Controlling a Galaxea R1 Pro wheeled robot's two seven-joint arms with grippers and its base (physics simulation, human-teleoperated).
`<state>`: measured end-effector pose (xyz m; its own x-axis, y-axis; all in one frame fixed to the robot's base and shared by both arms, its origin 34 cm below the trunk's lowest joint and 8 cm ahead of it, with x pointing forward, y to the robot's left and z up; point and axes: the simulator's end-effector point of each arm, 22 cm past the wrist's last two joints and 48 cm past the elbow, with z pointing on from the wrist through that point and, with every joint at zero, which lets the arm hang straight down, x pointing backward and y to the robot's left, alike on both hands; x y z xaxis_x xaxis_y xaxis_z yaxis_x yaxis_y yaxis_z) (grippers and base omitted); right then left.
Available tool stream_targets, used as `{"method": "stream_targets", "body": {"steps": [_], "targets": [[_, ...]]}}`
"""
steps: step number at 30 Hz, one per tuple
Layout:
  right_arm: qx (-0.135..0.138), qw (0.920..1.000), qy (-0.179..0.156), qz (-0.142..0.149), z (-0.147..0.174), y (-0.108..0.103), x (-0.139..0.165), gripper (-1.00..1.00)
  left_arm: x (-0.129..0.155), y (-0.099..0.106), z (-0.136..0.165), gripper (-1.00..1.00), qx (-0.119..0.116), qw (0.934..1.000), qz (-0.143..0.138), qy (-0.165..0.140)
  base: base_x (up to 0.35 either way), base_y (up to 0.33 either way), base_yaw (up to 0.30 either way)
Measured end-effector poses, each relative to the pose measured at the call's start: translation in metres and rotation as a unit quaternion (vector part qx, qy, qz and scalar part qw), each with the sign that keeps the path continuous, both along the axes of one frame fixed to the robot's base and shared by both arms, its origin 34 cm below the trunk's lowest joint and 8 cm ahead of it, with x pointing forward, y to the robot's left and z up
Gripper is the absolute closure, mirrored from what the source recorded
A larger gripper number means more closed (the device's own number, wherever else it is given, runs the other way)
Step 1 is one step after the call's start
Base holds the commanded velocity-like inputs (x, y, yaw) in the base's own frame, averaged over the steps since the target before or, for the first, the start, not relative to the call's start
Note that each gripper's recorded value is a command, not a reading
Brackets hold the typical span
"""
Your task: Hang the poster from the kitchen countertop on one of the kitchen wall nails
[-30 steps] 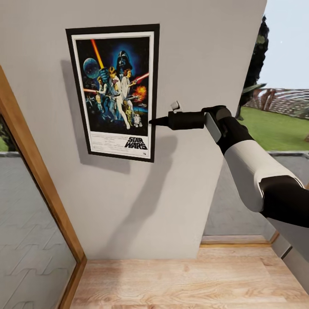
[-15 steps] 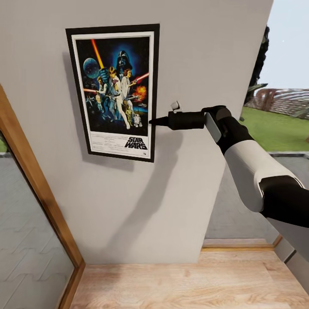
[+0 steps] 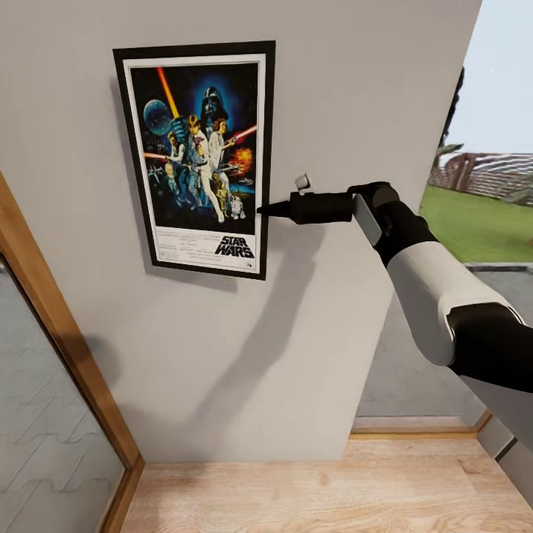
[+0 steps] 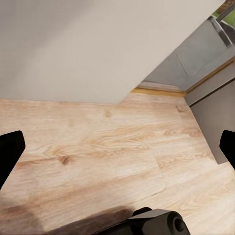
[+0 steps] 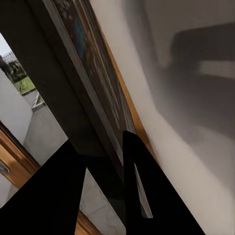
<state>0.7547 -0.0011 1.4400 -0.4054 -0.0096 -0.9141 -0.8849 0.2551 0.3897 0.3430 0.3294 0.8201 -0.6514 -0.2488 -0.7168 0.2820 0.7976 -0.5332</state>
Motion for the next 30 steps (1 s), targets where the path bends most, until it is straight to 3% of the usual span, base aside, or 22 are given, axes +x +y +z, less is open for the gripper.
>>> {"method": "stream_targets", "body": {"steps": [30], "targets": [[0.002,1.0000,0.003,-0.002,-0.005,-0.001,0.002,1.00,-0.002,0.011,0.001,-1.00,0.008,1.0000,0.001,0.002,0.005,0.000,0.000]]}}
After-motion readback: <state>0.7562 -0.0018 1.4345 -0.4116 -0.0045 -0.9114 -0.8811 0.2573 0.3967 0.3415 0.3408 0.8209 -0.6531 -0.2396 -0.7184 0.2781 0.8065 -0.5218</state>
